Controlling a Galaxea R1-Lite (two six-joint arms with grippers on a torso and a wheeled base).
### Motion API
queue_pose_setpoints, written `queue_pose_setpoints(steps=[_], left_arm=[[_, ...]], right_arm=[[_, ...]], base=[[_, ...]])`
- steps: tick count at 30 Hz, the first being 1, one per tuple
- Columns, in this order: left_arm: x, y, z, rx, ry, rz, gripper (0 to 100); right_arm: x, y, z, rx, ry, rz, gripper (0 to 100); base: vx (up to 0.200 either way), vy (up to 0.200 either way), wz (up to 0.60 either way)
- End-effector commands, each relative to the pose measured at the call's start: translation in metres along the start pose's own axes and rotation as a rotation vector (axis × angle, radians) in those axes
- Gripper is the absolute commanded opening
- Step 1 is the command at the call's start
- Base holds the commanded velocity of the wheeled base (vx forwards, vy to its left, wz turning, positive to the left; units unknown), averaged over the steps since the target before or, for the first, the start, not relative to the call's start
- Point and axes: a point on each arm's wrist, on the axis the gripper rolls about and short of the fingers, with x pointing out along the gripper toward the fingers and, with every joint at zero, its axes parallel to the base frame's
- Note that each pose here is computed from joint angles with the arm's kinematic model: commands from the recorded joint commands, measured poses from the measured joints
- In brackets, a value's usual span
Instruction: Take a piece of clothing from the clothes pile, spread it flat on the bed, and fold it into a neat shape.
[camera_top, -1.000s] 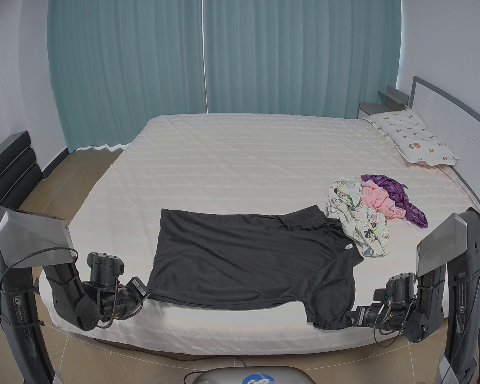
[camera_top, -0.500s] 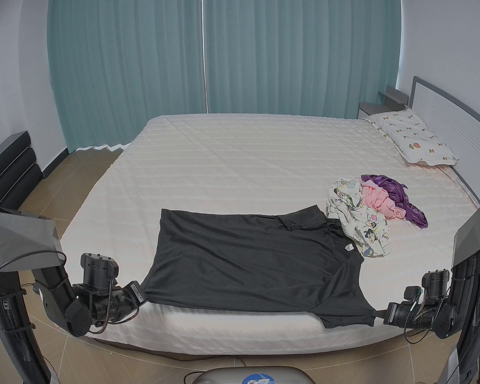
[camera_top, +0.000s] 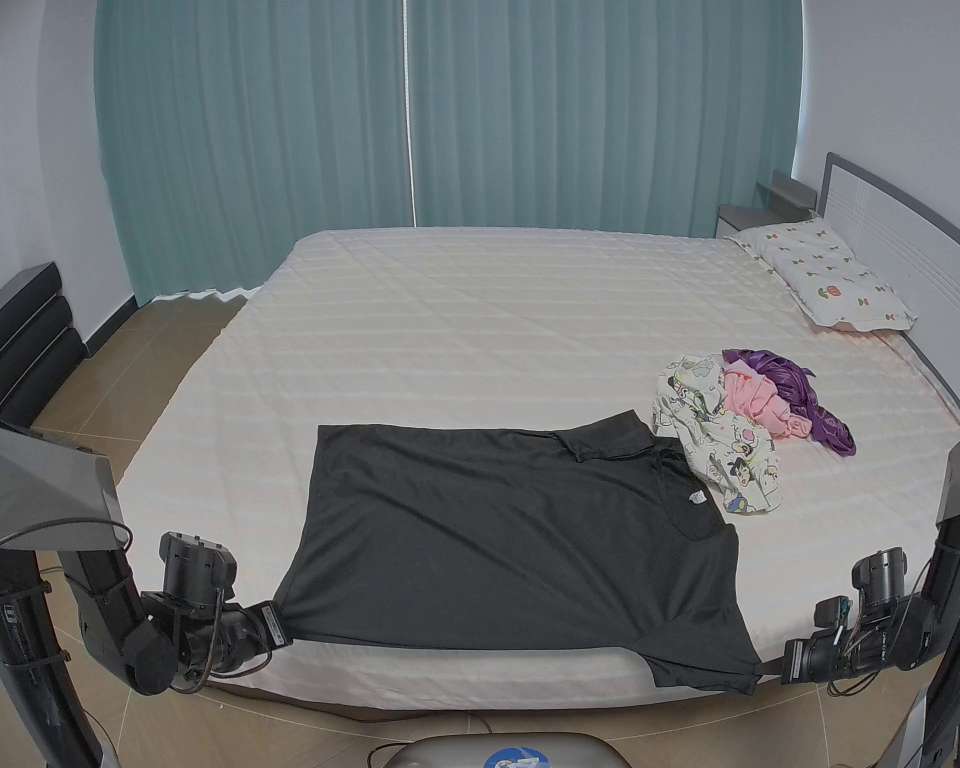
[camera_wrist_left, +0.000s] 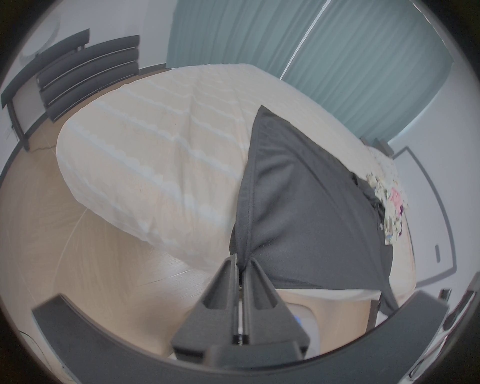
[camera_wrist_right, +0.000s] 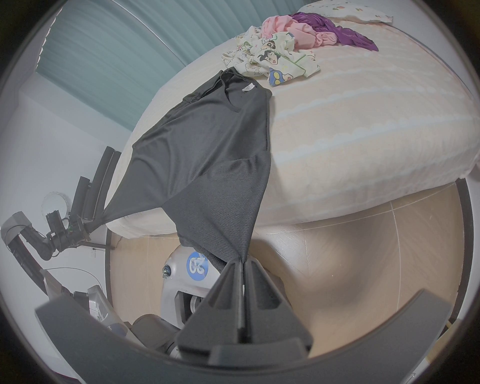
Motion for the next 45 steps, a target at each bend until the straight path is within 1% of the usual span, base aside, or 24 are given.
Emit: queue_pose_setpoints(steps=[1, 6, 8, 9, 14, 19, 23, 26, 29, 33, 34, 36, 37, 38, 42, 43, 44, 45], left_arm=[[-0.006, 0.004, -0.019, 0.098, 0.056, 0.061, 0], [-0.012, 0.004, -0.032, 0.158, 0.109, 0.089, 0], [-0.013, 0.004, -0.033, 0.162, 0.117, 0.091, 0], [-0.015, 0.005, -0.041, 0.198, 0.176, 0.115, 0], [-0.027, 0.000, -0.041, 0.222, 0.185, 0.104, 0], [-0.044, -0.007, -0.045, 0.270, 0.262, 0.118, 0], [-0.050, -0.009, -0.044, 0.278, 0.304, 0.140, 0], [-0.049, -0.010, -0.044, 0.278, 0.317, 0.141, 0], [-0.048, -0.011, -0.042, 0.274, 0.312, 0.136, 0], [-0.047, -0.012, -0.040, 0.265, 0.305, 0.130, 0], [-0.046, -0.014, -0.032, 0.230, 0.271, 0.122, 0], [-0.046, -0.015, -0.021, 0.182, 0.228, 0.117, 0], [-0.046, -0.015, -0.018, 0.172, 0.216, 0.114, 0], [-0.047, -0.016, -0.012, 0.150, 0.191, 0.105, 0], [-0.047, -0.022, 0.006, 0.087, 0.116, 0.080, 0], [-0.048, -0.023, 0.008, 0.081, 0.109, 0.077, 0], [-0.051, -0.027, 0.018, 0.037, 0.062, 0.054, 0], [-0.052, -0.029, 0.022, 0.022, 0.046, 0.045, 0]], right_arm=[[-0.015, 0.000, -0.001, -0.022, -0.035, -0.020, 0], [-0.017, -0.008, -0.003, -0.030, -0.025, -0.084, 0], [-0.017, -0.008, -0.004, -0.031, -0.024, -0.086, 0], [-0.018, -0.009, -0.004, -0.034, -0.027, -0.095, 0], [-0.019, -0.009, -0.003, -0.039, -0.032, -0.093, 0], [-0.024, -0.010, -0.001, -0.039, -0.064, -0.102, 0], [-0.025, -0.011, -0.002, -0.045, -0.054, -0.107, 0], [-0.025, -0.011, -0.005, -0.056, -0.032, -0.113, 0], [-0.025, -0.012, -0.004, -0.064, -0.038, -0.134, 0], [-0.027, -0.011, -0.002, -0.070, -0.059, -0.131, 0], [-0.034, -0.007, 0.001, -0.087, -0.111, -0.109, 0], [-0.036, -0.004, 0.005, -0.103, -0.137, -0.070, 0], [-0.037, -0.004, 0.007, -0.108, -0.147, -0.064, 0], [-0.037, -0.003, 0.015, -0.116, -0.175, -0.048, 0], [-0.036, 0.000, 0.034, -0.116, -0.242, -0.009, 0], [-0.036, 0.000, 0.035, -0.116, -0.247, -0.007, 0], [-0.039, 0.004, 0.045, -0.116, -0.289, 0.012, 0], [-0.040, 0.005, 0.048, -0.107, -0.300, 0.021, 0]], base=[[0.000, 0.000, 0.00], [0.000, 0.000, 0.00], [0.000, 0.000, 0.00], [0.000, 0.000, 0.00], [0.000, 0.000, 0.00], [0.000, 0.000, 0.00], [0.000, 0.000, 0.00], [0.000, 0.000, 0.00], [0.000, 0.000, 0.00], [0.000, 0.000, 0.00], [0.000, 0.000, 0.00], [0.000, 0.000, 0.00], [0.000, 0.000, 0.00], [0.000, 0.000, 0.00], [0.000, 0.000, 0.00], [0.000, 0.000, 0.00], [0.000, 0.000, 0.00], [0.000, 0.000, 0.00]])
